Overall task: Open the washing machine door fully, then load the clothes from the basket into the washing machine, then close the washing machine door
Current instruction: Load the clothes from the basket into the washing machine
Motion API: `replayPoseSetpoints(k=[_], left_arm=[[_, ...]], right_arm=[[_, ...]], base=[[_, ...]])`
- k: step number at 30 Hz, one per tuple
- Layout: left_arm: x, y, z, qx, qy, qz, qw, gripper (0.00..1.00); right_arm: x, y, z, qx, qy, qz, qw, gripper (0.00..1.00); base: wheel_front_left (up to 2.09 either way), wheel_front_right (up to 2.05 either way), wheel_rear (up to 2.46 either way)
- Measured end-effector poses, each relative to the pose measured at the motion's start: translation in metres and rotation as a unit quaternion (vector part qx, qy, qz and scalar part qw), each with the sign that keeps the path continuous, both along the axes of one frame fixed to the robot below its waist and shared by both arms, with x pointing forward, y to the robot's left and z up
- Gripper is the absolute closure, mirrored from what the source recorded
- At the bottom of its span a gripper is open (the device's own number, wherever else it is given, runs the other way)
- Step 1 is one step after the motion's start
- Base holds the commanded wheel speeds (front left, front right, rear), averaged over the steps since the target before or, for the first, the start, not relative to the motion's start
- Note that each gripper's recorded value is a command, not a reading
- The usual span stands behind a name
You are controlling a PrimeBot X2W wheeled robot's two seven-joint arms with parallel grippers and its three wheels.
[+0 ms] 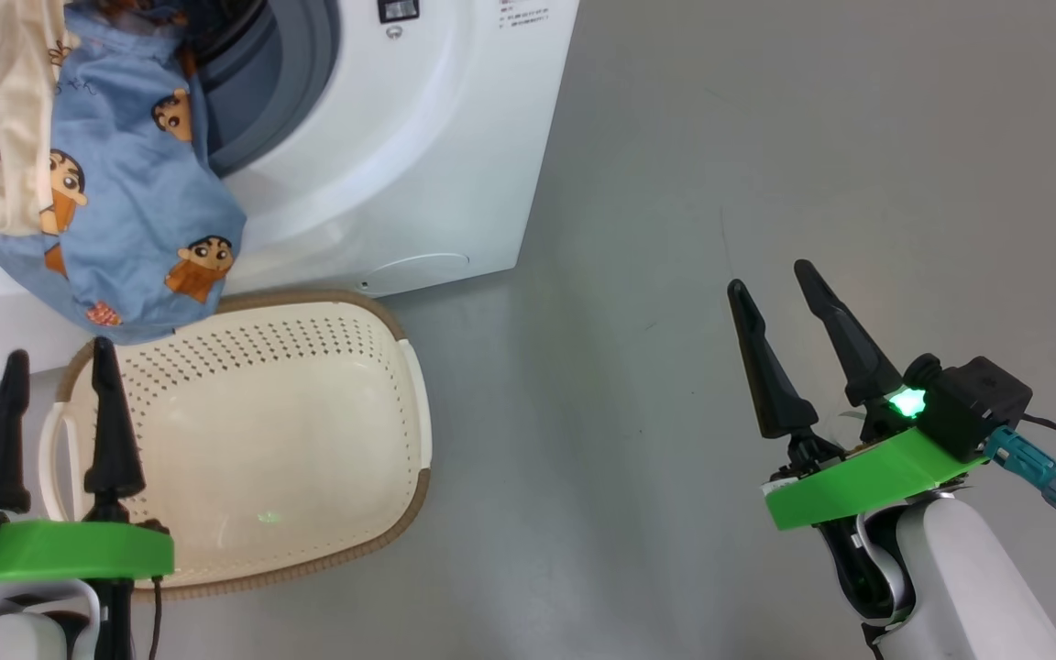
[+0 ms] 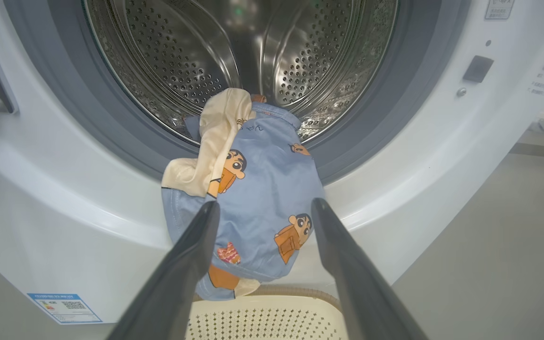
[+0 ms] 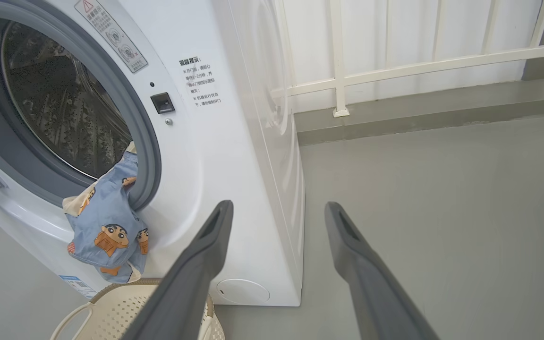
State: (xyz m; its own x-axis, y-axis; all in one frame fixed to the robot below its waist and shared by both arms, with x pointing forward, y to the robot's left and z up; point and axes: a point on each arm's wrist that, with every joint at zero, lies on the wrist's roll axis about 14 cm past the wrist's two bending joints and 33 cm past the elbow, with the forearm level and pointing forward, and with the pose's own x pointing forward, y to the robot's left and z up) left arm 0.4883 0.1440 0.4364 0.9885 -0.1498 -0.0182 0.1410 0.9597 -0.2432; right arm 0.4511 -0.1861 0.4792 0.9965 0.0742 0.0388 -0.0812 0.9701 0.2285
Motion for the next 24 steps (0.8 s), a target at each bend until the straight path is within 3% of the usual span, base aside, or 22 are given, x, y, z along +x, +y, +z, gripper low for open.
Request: replayPoseSetpoints(k=[10, 24], left_arm=[[-0.003, 0.000, -0.053, -0.005, 0.096, -0.014, 0.995, 0.00], [0.060, -0.009, -0.116, 0.020, 0.178, -0.042, 0.983, 0.00]], right_arm=[[0.000, -0.001, -0.008, 0.000, 0.010, -0.001, 1.000, 0.00], [0.008, -0.007, -0.029, 0.001, 0.032, -0.017, 0.999, 0.00]], base=[[0.00, 0.00, 0.00], [0.00, 0.00, 0.00]])
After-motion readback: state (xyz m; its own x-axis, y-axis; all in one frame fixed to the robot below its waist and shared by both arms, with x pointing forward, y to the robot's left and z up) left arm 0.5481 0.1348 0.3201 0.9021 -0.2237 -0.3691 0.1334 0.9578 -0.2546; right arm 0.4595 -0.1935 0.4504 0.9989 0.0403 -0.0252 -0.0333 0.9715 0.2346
